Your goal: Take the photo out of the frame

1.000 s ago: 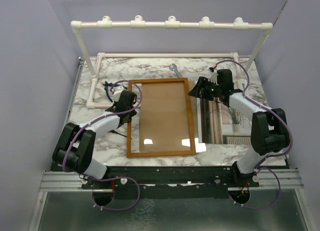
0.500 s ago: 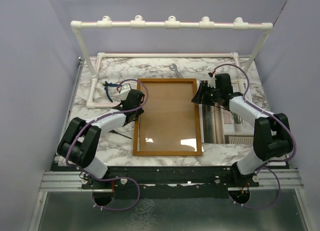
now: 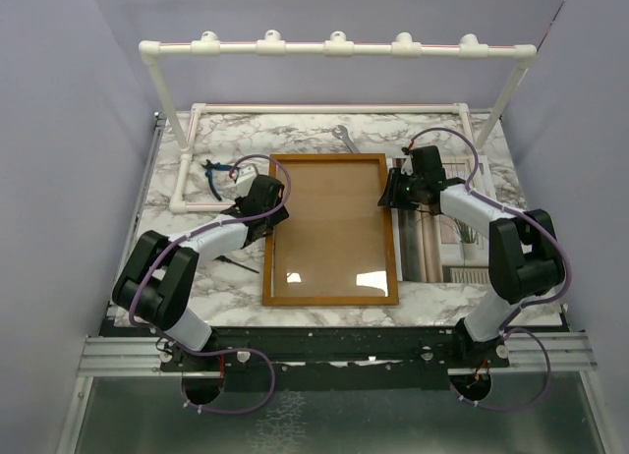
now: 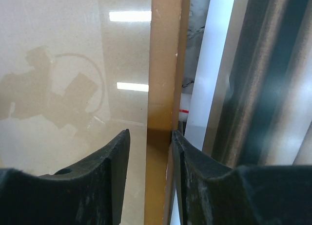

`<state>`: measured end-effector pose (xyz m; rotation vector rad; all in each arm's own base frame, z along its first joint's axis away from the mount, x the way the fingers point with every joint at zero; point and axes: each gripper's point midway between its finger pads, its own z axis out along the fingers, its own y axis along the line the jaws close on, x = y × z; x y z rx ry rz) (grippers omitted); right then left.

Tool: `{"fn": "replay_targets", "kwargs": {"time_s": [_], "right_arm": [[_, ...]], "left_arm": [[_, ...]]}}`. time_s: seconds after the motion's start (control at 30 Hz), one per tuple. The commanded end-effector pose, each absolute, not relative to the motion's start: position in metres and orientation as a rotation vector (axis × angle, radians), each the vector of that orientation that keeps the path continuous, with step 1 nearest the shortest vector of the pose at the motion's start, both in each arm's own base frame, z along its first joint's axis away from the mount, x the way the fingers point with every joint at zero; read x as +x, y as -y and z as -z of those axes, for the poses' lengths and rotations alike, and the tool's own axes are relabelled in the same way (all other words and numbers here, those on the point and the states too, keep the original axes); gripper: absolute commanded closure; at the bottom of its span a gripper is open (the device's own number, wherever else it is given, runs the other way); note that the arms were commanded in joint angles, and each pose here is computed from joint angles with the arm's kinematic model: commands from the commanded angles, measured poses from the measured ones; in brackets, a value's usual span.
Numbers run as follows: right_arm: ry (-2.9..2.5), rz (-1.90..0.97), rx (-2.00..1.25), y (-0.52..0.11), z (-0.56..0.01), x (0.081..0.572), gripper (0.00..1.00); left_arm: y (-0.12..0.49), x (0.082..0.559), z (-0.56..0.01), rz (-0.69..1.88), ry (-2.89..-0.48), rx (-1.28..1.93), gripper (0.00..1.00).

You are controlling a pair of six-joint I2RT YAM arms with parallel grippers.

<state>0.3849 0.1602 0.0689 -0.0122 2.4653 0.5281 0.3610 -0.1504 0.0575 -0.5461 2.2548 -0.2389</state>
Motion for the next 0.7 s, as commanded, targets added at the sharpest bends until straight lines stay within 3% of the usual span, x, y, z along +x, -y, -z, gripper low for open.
{"fn": "replay_targets", "kwargs": {"time_s": [0.0,0.13,0.43,0.57,0.67], "right_arm": [[-2.470,-0.468,-0.013,-0.157,-0.068,0.390,0.58],[-2.468,-0.450,-0.009,-0.155,-0.069,0.391,0.64],[-2.468,-0.445,-0.001,-0.154,-0.069,0.392,0.68],[-2.469,-0.452,-0.001,-0.155,-0.067,0.392,0.69],[-2.472,-0.452,-0.001,-0.155,-0.067,0.392,0.69]], "left_arm": [[0.160,0.360,-0.067,0.309,-2.247,-0.475,0.36],[0.160,0.361,-0.066,0.400,-2.249,-0.437,0.25],[0.163,0.360,-0.065,0.549,-2.231,-0.304,0.21],[0.170,0.359,-0.061,0.614,-2.248,-0.263,0.24],[0.173,0.360,-0.054,0.642,-2.270,-0.259,0.33]]}}
